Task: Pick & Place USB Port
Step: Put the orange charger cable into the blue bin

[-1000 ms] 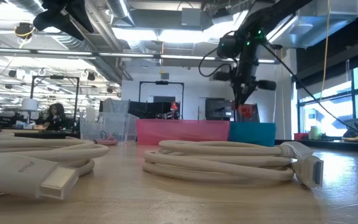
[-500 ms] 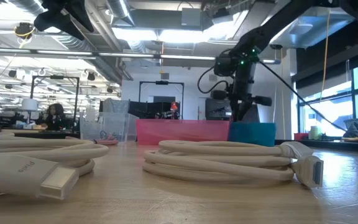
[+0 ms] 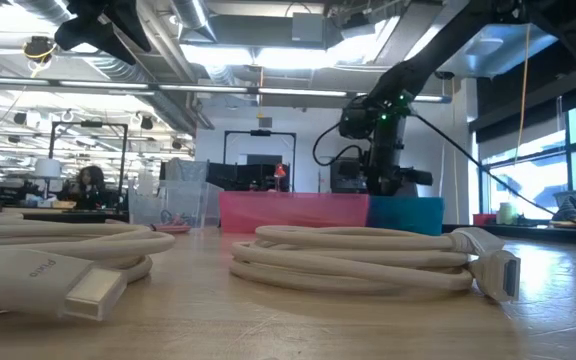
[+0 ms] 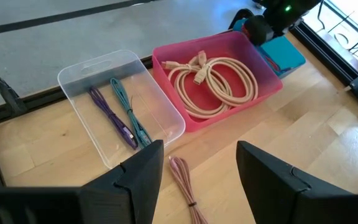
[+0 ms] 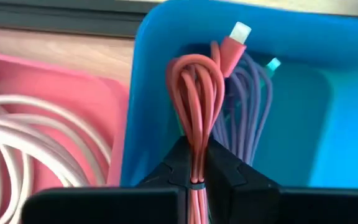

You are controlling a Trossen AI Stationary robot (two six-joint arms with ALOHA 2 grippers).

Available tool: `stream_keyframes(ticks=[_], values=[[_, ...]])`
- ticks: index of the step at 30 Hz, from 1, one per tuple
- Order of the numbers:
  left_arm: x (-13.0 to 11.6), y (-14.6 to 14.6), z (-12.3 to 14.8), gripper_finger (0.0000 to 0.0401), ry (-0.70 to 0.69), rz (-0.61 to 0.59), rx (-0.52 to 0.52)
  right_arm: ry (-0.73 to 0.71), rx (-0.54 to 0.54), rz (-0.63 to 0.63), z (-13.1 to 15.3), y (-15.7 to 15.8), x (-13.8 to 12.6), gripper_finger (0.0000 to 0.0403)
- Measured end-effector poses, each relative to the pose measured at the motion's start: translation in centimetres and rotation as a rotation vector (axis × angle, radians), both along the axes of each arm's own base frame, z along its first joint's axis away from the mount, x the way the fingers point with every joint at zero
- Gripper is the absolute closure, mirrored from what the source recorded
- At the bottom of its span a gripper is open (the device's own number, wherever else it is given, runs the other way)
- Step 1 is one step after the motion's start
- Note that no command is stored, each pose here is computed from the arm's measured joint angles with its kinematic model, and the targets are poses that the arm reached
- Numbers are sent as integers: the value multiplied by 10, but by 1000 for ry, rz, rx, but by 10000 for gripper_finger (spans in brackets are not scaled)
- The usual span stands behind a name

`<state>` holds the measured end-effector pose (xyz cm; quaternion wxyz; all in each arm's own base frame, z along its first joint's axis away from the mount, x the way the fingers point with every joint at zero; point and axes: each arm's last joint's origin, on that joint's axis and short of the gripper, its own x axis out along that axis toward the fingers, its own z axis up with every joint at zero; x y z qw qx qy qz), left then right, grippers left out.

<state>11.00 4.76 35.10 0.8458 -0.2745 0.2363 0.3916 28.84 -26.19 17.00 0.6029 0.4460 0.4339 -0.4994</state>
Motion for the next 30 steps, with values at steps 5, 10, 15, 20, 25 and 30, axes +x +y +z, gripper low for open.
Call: stream_keyframes(ticks=[5,10,15,20,25,30], values=[[0,0,0,205,0,0,0,10,29,11,-10,-3,0,380],[0,0,0,205,4,-6,-7,26,20,5,-12,-3,0,378],[0,0,-1,205,5,-6,-7,34,18,3,-12,-3,-1,327],[0,0,-1,205,5,-6,-8,22,-3,-2,-11,-5,0,279],[0,0,-1,205,5,-5,-8,-4,-55,6,-5,-5,4,246],[0,0,-1,205,5,-5,-8,26,-142,21,13,2,4,222]])
